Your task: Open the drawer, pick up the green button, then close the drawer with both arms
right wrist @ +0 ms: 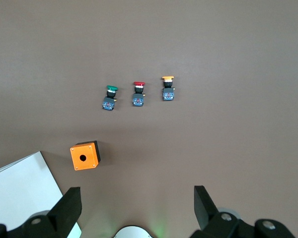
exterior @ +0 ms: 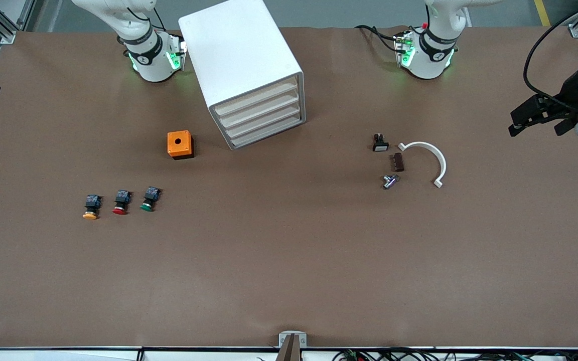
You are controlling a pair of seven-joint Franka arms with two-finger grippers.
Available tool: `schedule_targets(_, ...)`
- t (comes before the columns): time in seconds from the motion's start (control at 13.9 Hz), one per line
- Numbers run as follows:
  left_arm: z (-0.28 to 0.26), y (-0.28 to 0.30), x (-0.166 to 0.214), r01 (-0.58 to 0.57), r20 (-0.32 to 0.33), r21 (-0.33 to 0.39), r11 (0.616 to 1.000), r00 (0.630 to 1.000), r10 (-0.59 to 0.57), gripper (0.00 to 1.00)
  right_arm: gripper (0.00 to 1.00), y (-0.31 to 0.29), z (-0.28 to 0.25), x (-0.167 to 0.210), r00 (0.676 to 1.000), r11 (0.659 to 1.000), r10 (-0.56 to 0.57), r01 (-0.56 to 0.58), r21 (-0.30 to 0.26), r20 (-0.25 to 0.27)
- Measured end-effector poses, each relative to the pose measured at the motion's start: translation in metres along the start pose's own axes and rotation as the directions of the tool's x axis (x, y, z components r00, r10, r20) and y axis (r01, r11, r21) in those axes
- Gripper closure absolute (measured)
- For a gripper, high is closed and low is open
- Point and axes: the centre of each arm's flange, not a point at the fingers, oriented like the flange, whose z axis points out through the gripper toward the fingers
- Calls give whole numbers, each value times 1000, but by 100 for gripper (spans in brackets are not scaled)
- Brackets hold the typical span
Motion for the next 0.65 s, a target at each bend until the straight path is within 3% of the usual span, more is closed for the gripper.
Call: schedule_targets(0.65, 12, 2, -4, -10, 74, 10, 1000, 997, 9, 0, 0, -1, -2, -2, 1000, 1000, -2, 2, 0, -4)
